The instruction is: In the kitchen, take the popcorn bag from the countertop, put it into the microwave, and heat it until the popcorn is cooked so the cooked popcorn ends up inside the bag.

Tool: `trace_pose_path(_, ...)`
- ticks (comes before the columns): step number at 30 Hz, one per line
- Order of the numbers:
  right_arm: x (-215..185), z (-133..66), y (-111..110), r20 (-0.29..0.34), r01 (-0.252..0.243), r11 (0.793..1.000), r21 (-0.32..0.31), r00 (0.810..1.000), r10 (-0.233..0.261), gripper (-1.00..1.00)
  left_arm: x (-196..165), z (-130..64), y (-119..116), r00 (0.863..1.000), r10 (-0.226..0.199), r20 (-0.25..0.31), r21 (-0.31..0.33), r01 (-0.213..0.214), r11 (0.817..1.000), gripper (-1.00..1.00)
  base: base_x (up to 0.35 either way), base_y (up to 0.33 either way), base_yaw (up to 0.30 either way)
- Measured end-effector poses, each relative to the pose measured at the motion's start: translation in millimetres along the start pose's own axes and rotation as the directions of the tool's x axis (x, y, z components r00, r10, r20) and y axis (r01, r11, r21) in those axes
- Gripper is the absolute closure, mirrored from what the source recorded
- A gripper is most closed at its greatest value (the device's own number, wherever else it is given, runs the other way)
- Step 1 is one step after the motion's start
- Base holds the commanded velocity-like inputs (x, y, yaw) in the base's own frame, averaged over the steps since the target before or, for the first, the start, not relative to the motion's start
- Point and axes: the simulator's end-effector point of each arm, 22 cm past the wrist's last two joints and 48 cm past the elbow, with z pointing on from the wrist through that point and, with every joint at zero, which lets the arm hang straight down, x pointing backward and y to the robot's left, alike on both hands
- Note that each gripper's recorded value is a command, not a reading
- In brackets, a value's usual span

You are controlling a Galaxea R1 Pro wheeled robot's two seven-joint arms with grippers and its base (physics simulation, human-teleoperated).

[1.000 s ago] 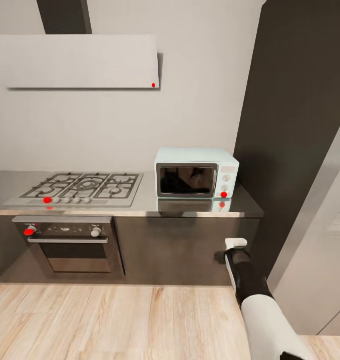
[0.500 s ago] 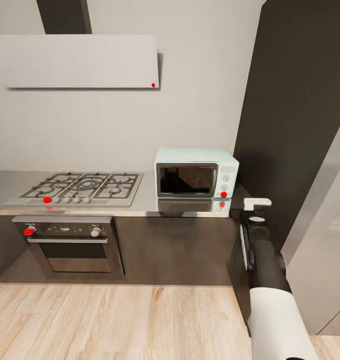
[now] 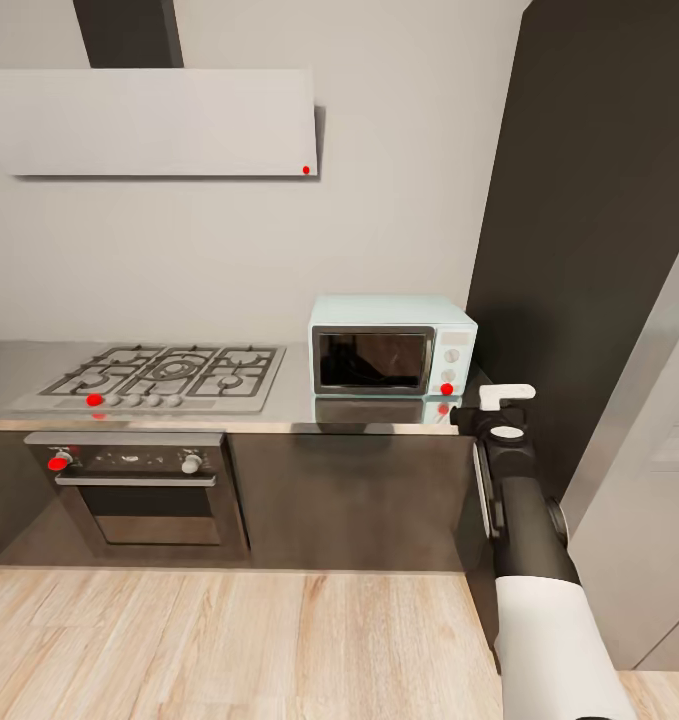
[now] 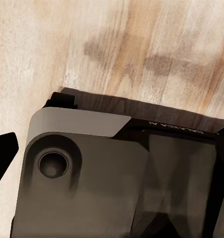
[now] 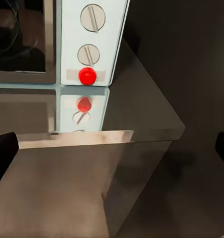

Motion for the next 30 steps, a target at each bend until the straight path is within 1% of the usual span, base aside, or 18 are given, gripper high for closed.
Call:
trace_pose_path(5,5,0.5,2,-0.02,0.002,1.0,-0.005,1.0,-0.002,-1.0,0,0.0,0,1.0,-0.001,0.0,0.0,0.001,1.0,-1.0,0.0,0.0,0.0)
trace_pose_path(9,3,-0.1,3,-0.014,0.006,1.0,-0.006,1.0,-0.006,-1.0,0,-0.1,0,1.0,-0.001,0.0,0.0,0.001,1.0,-1.0,0.075,0.0,0.0)
trace_pose_path(15,-1,-0.6,3,0.002,0.005,1.0,-0.009,1.0,-0.005,-1.0,0,-0.2,0,1.0,0.0,-0.001,0.0,0.0,1.0,-1.0,0.27,0.0,0.0)
trace_pose_path(24,0,0.0,4,0.004,0.002,1.0,-0.012,1.0,-0.002,-1.0,0,-0.2,0,1.0,0.0,-0.001,0.0,0.0,1.0,-1.0,0.264,0.0,0.0)
trace_pose_path(28,-6,1.4,5,0.039,0.0,1.0,-0.017,0.999,0.001,-1.0,0,-0.2,0,1.0,0.0,-0.001,0.0,0.0,1.0,-1.0,0.221,0.0,0.0)
trace_pose_path(30,-6,1.6,8,0.05,-0.018,0.999,-0.031,0.999,0.019,-1.0,0,-0.1,0,1.0,0.0,-0.001,0.0,0.0,1.0,-1.0,0.183,0.0,0.0)
